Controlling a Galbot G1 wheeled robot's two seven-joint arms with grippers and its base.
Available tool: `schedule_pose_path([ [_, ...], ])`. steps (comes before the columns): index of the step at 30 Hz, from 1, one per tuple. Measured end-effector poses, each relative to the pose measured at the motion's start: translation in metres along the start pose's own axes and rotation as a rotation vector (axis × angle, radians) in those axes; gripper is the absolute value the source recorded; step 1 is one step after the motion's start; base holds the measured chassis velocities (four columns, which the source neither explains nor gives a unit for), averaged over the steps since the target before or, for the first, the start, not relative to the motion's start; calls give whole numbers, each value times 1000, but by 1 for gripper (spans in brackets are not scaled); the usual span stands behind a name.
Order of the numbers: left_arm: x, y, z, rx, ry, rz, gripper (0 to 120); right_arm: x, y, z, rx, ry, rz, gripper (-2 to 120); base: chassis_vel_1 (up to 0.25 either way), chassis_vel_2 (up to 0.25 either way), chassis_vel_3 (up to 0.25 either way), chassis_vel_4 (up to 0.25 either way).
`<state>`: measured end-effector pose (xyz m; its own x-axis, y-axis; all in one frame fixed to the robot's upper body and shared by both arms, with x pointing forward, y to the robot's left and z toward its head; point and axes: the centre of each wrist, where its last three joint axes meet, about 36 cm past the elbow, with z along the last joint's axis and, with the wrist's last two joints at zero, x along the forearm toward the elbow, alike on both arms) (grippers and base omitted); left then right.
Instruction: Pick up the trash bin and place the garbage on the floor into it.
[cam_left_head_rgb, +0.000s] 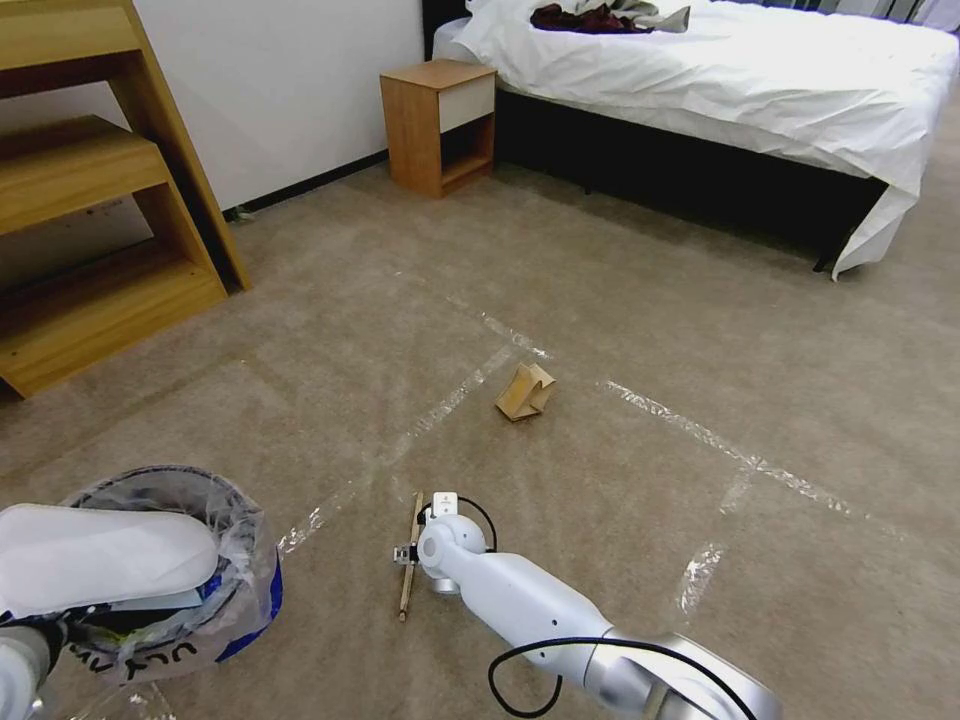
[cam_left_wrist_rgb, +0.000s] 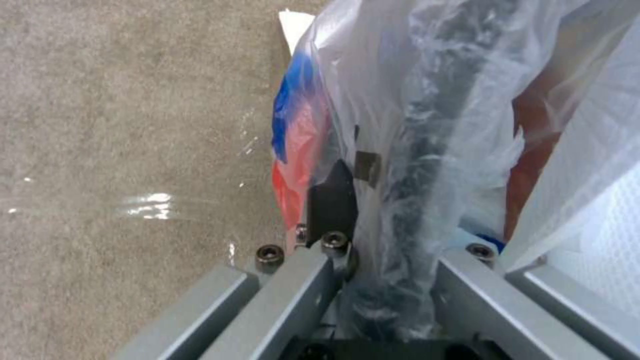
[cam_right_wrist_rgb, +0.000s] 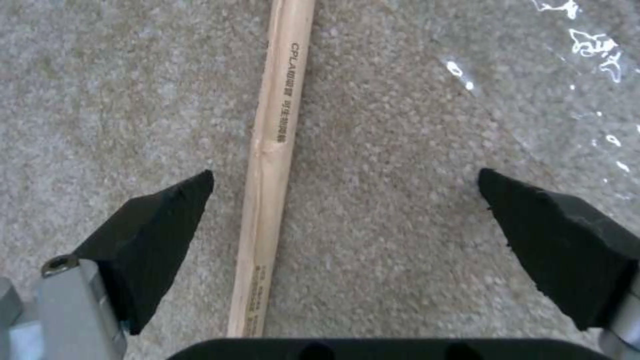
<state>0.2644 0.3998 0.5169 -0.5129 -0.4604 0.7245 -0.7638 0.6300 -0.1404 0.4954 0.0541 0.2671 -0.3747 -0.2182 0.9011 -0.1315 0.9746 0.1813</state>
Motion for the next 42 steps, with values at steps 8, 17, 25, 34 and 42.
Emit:
schedule_pose_path([
  [8, 0, 0, 1, -1, 1, 0, 0, -6, -2, 6, 36, -30, -21, 100, 0, 0, 0, 0],
  [17, 2, -2, 3, -1, 2, 6, 0, -2, 4, 9, 62, -31, -29, 100, 0, 0, 0, 0],
  [25, 2, -2, 3, -4, 3, 6, 0, -2, 11, 20, 95, -28, -2, 100, 0, 0, 0, 0],
  [34, 2, -4, 5, -4, 6, 16, 0, -3, 16, 27, 156, -24, 70, 100, 0, 0, 0, 0],
  [42, 1, -5, 7, -4, 10, 22, 0, -4, 16, 28, 179, -20, 104, 100, 0, 0, 0, 0],
])
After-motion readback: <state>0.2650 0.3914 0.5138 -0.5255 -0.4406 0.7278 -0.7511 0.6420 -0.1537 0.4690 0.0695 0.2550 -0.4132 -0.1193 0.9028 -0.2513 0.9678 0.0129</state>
